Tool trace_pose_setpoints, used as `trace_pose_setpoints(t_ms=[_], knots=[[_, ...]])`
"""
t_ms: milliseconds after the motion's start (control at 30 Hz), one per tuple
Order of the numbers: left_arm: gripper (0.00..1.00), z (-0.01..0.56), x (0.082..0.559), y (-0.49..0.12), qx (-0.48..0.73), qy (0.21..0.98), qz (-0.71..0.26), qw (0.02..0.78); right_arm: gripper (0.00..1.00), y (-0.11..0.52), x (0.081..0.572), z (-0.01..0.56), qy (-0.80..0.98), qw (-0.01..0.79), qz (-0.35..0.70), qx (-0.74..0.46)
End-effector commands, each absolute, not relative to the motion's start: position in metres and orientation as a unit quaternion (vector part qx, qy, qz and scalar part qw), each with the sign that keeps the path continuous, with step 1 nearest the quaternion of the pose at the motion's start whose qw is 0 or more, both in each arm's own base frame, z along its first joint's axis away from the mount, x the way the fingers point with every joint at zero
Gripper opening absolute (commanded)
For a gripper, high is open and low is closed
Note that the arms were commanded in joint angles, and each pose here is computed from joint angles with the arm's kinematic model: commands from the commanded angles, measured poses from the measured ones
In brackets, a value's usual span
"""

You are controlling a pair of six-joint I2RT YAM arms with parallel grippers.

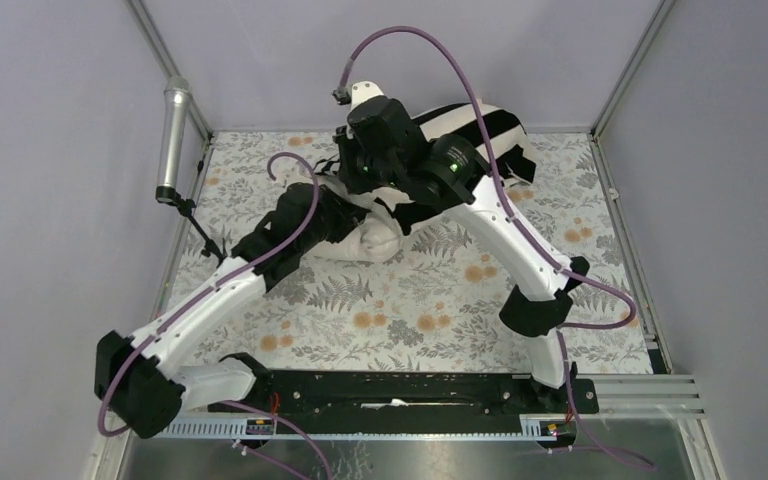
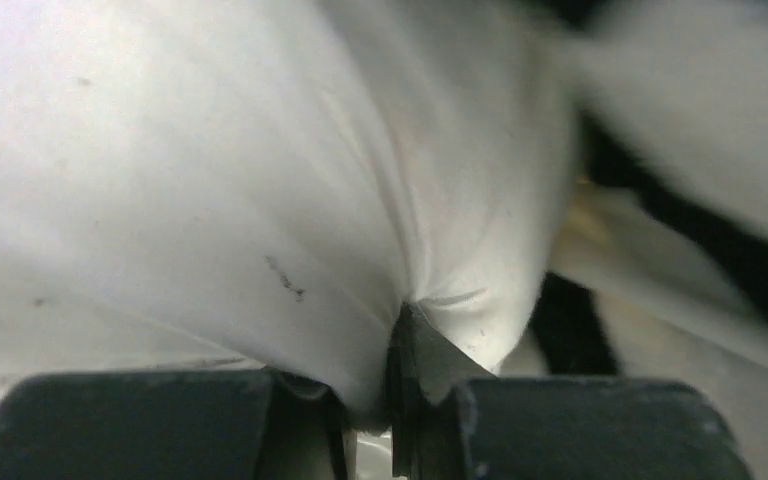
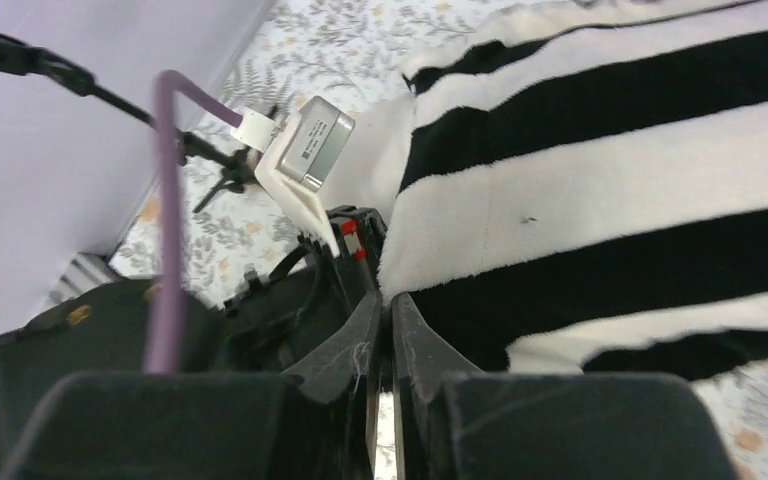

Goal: Put the pillow into the pillowcase
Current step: Stuff the pillow into the pillowcase.

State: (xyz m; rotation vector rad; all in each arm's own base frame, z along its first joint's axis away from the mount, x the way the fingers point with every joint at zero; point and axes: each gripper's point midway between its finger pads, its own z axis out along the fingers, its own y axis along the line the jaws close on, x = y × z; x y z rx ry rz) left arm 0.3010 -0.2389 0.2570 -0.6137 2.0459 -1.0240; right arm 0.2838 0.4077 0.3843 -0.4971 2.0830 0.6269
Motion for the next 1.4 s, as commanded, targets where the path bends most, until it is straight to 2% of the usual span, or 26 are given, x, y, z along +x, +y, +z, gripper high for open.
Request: trace_pose_setpoints(t_ms=[0, 200, 333, 500, 567, 633, 700, 733, 767, 800, 900, 1067, 1167, 1367], knots=[[0.0, 0.259, 0.304, -0.267, -0.164, 0.803, -0.429, 0.38, 0.0, 0.394, 0.244, 0.49, 0.758, 0.506, 0.365, -0.192], [0.0, 0.304, 0.246, -0.33, -0.046, 0.794, -0.489, 0.357, 0.0, 0.349, 0.226, 0.539, 0.718, 0.559, 0.373, -0.178], [0.0, 0.338, 0.21, -0.347, -0.012, 0.773, -0.543, 0.327, 0.0, 0.333, 0.216, 0.56, 0.699, 0.58, 0.381, -0.174], [0.0, 0.314, 0.238, -0.304, -0.106, 0.797, -0.472, 0.361, 0.01, 0.329, 0.244, 0.518, 0.749, 0.576, 0.292, -0.151], [0.0, 0.294, 0.255, -0.286, -0.16, 0.796, -0.471, 0.346, 0.12, 0.314, 0.254, 0.491, 0.779, 0.567, 0.235, -0.128], [0.0, 0.281, 0.264, -0.274, -0.205, 0.782, -0.49, 0.327, 0.28, 0.298, 0.26, 0.443, 0.809, 0.55, 0.171, -0.115], [0.0, 0.277, 0.273, -0.263, -0.237, 0.766, -0.503, 0.322, 0.57, 0.282, 0.255, 0.407, 0.815, 0.547, 0.158, -0.107], [0.0, 0.276, 0.276, -0.259, -0.245, 0.764, -0.502, 0.323, 0.76, 0.272, 0.25, 0.389, 0.815, 0.548, 0.162, -0.096], [0.0, 0.276, 0.279, -0.257, -0.25, 0.763, -0.5, 0.325, 0.89, 0.262, 0.245, 0.374, 0.813, 0.55, 0.17, -0.083], [0.0, 0.279, 0.28, -0.255, -0.251, 0.762, -0.499, 0.328, 0.93, 0.252, 0.24, 0.358, 0.815, 0.549, 0.171, -0.071], [0.0, 0.282, 0.284, -0.252, -0.25, 0.764, -0.494, 0.332, 0.95, 0.229, 0.231, 0.303, 0.824, 0.541, 0.162, -0.045], [0.0, 0.282, 0.288, -0.253, -0.25, 0.766, -0.491, 0.33, 0.95, 0.235, 0.233, 0.235, 0.82, 0.544, 0.176, -0.037], [0.0, 0.283, 0.288, -0.254, -0.248, 0.769, -0.489, 0.328, 0.99, 0.245, 0.238, 0.215, 0.816, 0.548, 0.179, -0.046], [0.0, 0.284, 0.29, -0.254, -0.244, 0.774, -0.482, 0.33, 1.0, 0.262, 0.254, 0.203, 0.811, 0.557, 0.174, -0.043]])
